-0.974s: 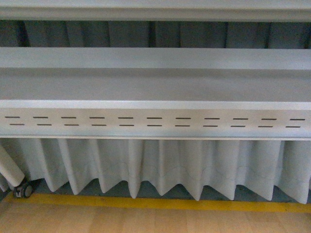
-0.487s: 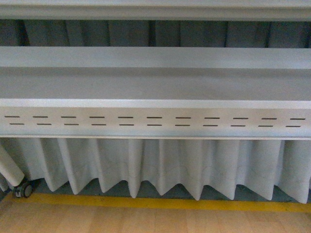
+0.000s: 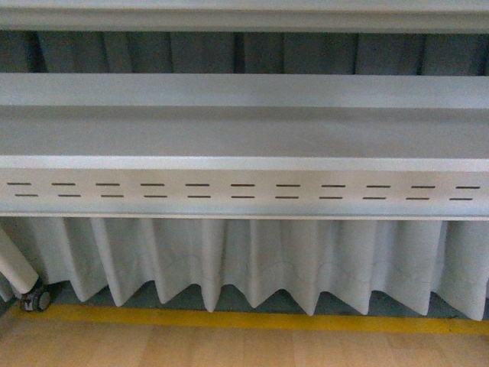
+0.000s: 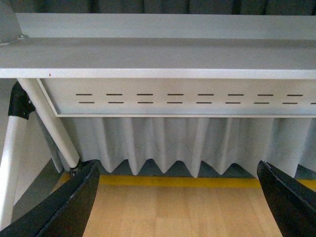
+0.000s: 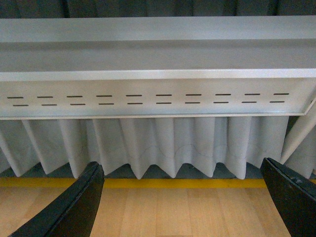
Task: Wind up and store yellow beetle toy
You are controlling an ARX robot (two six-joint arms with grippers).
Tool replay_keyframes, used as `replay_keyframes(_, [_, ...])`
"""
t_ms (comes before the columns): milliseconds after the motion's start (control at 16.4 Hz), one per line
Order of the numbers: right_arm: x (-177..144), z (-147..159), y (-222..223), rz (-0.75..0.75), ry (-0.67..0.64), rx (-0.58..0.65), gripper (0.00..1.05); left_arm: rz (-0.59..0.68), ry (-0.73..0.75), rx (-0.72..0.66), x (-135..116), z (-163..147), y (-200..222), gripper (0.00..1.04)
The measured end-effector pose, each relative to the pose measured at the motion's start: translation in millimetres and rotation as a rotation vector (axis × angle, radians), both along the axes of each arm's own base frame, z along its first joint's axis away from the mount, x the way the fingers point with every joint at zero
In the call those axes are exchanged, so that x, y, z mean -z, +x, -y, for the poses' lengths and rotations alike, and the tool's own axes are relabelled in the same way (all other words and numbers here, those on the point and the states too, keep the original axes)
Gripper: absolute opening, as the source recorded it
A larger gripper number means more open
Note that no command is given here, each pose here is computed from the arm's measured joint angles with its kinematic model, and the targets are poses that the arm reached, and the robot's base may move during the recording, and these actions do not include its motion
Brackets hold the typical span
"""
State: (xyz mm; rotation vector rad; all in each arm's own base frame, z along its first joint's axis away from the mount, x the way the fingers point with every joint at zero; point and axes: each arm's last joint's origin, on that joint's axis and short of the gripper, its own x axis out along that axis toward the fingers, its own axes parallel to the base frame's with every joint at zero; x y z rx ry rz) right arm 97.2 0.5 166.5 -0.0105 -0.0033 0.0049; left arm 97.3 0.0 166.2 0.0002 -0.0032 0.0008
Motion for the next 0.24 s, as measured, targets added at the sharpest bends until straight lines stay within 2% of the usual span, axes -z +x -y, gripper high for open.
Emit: replay_keyframes(244, [0.0, 0.0, 0.0, 0.0, 0.0, 0.0, 0.98, 0.0, 0.0, 0.0, 0.0, 0.0, 0.0, 0.98])
